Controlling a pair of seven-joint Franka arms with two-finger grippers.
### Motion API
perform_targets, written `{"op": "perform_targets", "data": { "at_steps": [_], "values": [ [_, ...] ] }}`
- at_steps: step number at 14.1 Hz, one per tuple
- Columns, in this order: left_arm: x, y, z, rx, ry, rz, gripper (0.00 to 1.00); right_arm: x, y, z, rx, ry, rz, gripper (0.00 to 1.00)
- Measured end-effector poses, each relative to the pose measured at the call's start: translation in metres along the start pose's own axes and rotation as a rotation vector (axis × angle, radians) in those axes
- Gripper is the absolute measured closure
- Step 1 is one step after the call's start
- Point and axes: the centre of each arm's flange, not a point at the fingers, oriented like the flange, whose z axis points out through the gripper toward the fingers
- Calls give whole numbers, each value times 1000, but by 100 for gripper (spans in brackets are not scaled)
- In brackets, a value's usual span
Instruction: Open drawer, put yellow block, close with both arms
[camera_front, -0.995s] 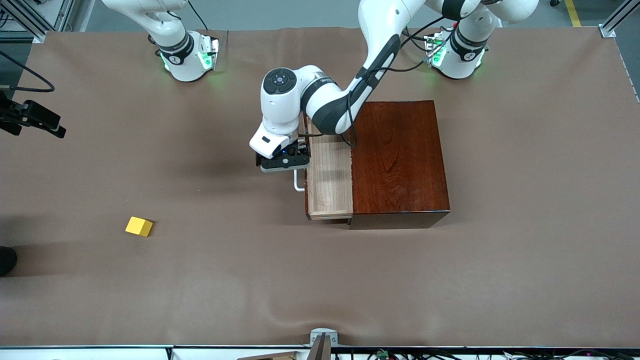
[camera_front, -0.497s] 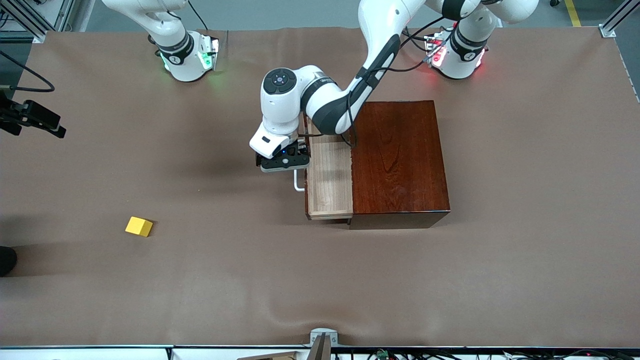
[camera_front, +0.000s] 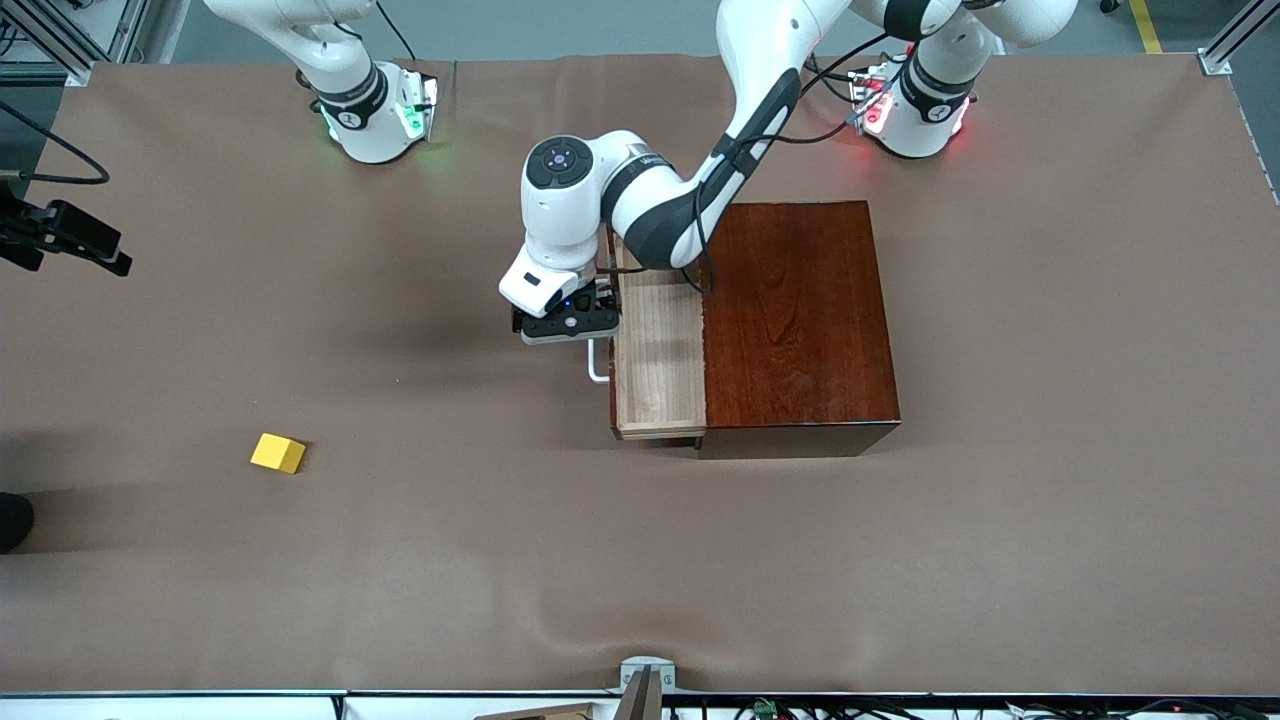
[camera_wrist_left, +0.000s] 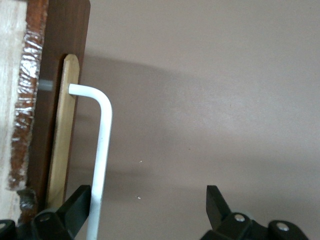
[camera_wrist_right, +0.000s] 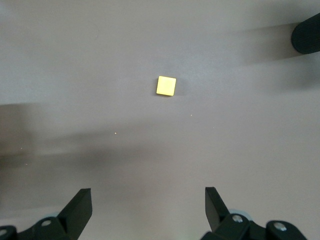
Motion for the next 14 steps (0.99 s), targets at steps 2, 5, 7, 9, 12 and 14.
{"op": "perform_targets", "data": {
  "at_steps": [2,5,7,9,12,14],
  "values": [
    [0,0,0,0,0,0,0,0,0,0,0,0,0,0],
    [0,0,0,0,0,0,0,0,0,0,0,0,0,0],
    [3,1,-6,-4,6,4,0,0,0,0,0,0,0,0],
    [16,6,-30,-37,33,7,0,0,0,0,0,0,0,0],
    [22,8,-46,-55,44,4,0,0,0,0,0,0,-1,0],
    [22,7,-45,-53,43,4,0,0,0,0,0,0,-1,0]
  ]
}}
